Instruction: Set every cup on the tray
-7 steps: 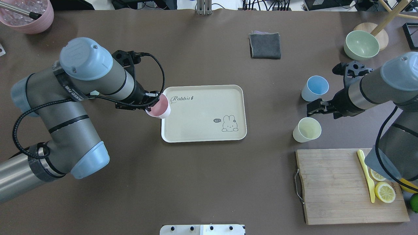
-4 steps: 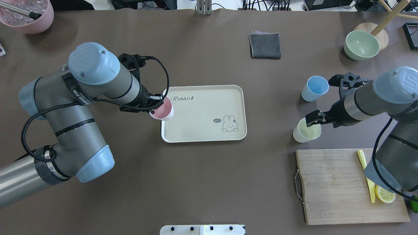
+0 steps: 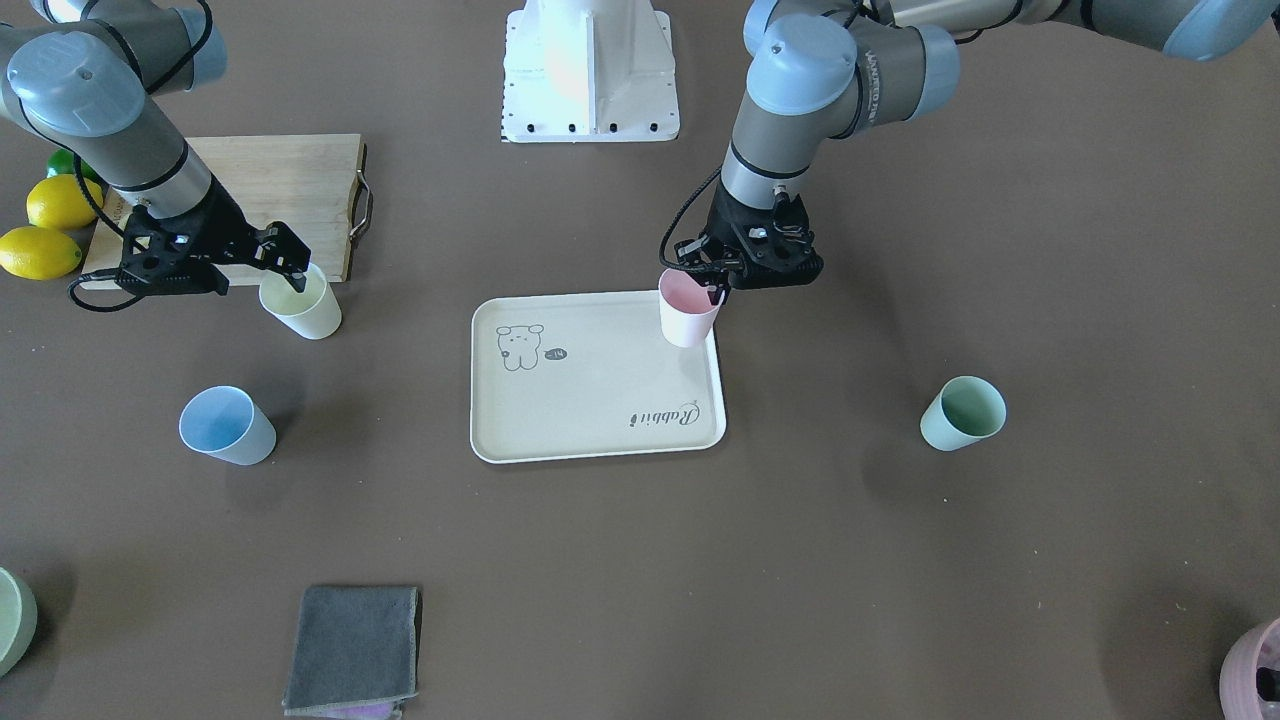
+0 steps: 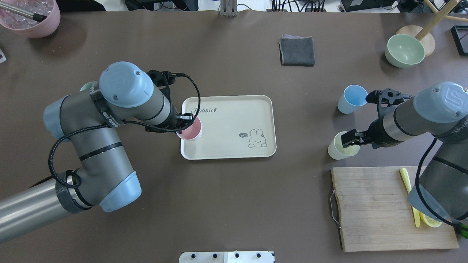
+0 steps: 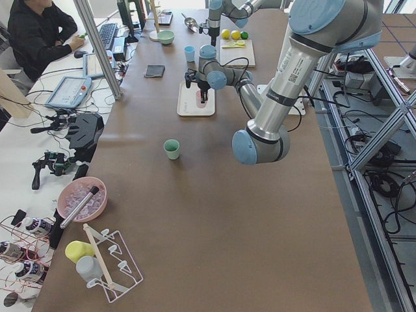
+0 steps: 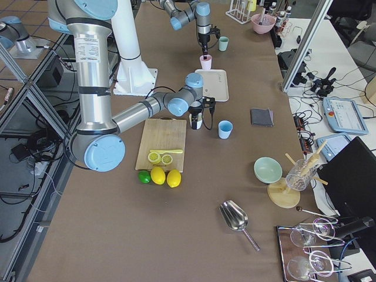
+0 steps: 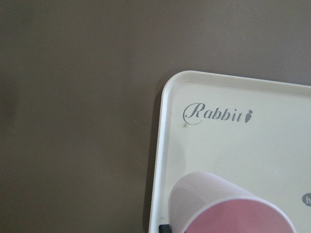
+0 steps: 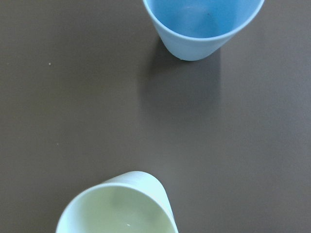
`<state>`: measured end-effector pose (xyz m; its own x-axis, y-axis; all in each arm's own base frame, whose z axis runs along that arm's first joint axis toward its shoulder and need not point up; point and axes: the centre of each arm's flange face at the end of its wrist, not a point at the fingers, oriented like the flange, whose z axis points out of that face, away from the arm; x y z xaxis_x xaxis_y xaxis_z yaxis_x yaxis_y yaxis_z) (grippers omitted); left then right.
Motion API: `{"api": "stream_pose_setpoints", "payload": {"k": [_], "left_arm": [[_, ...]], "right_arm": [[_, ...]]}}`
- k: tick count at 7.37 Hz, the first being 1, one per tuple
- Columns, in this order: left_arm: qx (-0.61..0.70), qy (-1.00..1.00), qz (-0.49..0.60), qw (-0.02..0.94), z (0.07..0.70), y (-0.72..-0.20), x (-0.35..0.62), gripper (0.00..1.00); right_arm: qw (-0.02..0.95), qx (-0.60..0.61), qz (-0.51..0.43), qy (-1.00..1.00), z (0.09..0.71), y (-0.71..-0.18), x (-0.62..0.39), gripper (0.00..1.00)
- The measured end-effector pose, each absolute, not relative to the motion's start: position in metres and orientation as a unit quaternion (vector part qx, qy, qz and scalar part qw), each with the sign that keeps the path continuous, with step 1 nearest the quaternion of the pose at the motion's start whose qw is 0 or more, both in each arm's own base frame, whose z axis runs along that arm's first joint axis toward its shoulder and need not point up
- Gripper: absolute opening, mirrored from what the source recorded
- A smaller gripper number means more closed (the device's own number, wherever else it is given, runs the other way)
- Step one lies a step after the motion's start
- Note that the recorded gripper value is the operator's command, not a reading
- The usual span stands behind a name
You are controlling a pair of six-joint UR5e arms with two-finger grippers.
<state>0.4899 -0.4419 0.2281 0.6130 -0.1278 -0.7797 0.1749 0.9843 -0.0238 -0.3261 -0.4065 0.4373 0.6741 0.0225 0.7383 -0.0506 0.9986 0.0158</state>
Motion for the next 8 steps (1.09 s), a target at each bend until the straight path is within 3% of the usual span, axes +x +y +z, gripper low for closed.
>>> {"api": "stream_pose_setpoints", "payload": {"k": [3,4,6,7,8], "left_arm": [[0.019,0.426,-0.081,0.901,0.227,-0.438,0.517,0.00],[0.018,0.425,-0.081,0.901,0.226,-0.439,0.521,0.00],[0.017,0.424,-0.081,0.902,0.226,-0.440,0.523,0.00],[0.016,0.423,-0.081,0.902,0.227,-0.440,0.524,0.00],[0.016,0.423,-0.082,0.902,0.227,-0.440,0.524,0.40]], "right_arm": [[0.916,0.014,0.018,-0.400,0.441,-0.403,-0.329,0.99],[0.916,0.013,0.016,-0.400,0.442,-0.402,-0.331,0.89],[0.918,0.014,0.011,-0.396,0.443,-0.397,-0.338,0.84],[0.919,0.016,0.009,-0.394,0.444,-0.396,-0.342,0.49],[0.920,0.016,0.008,-0.392,0.445,-0.396,-0.344,0.03]]}}
